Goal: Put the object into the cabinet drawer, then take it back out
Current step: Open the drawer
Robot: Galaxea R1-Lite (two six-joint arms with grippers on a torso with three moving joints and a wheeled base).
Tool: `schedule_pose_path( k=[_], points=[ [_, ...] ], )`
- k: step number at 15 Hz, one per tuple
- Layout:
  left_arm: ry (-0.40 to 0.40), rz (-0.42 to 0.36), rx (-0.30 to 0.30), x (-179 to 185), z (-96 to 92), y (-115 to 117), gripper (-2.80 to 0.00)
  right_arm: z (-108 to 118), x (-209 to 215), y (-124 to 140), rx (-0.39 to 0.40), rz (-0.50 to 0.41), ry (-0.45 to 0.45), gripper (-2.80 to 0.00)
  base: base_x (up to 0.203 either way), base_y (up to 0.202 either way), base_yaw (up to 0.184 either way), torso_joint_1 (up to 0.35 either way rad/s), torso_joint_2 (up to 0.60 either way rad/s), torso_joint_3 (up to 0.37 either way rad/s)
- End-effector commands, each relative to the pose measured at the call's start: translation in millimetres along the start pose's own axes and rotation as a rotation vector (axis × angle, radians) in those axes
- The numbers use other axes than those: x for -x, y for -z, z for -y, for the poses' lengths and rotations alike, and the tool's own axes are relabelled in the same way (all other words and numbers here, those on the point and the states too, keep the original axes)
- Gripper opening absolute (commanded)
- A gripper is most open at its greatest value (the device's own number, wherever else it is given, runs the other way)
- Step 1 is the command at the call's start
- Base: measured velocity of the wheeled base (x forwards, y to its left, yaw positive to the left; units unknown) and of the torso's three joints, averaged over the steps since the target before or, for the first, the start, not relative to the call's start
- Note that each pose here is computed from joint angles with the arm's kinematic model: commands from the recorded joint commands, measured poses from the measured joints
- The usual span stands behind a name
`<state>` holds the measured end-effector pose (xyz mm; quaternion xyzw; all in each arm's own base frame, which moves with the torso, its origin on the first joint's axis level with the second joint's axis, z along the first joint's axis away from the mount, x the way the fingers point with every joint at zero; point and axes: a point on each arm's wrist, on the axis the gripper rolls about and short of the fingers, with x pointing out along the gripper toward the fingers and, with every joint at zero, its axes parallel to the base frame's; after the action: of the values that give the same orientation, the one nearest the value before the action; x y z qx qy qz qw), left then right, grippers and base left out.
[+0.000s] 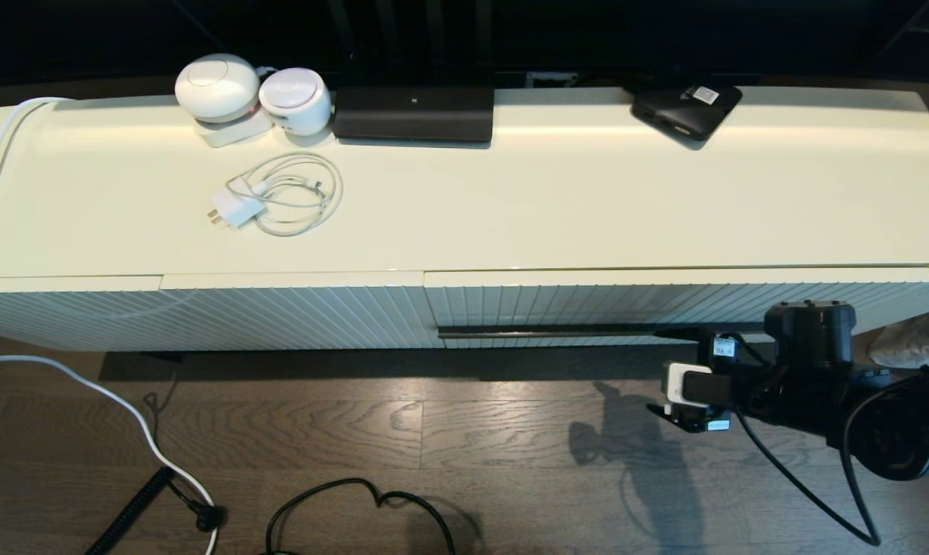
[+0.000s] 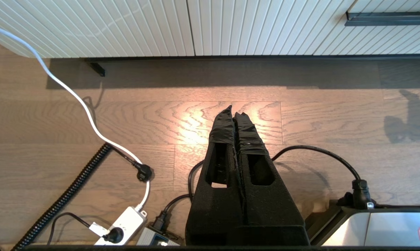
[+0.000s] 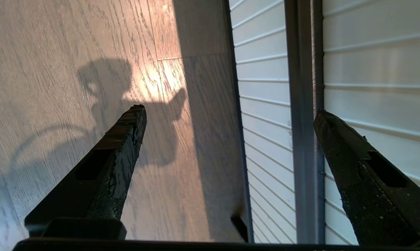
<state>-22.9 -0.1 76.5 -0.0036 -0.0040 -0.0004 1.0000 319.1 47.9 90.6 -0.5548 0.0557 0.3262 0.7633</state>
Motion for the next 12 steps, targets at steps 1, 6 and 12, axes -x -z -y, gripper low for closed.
schedule_pose_path(
  k=[1, 6, 12],
  points=[
    [-0.001, 0.001, 0.000, 0.1, 0.0, -0.2, -2.80, 3.8, 9.9, -4.7, 0.040, 0.015, 0.022, 0.00, 0.000, 0.000, 0.000, 0.000, 0.00, 0.000],
    [0.000, 0.001, 0.000, 0.0, 0.0, -0.2, -2.80, 3.0, 15.4, 7.5, 0.152, 0.011, 0.008, 0.00, 0.000, 0.000, 0.000, 0.000, 0.00, 0.000],
    [0.001, 0.001, 0.000, 0.0, 0.0, -0.2, -2.80, 6.5, 2.5, 12.3, 0.162, 0.000, 0.008, 0.00, 0.000, 0.000, 0.000, 0.000, 0.00, 0.000]
  ],
)
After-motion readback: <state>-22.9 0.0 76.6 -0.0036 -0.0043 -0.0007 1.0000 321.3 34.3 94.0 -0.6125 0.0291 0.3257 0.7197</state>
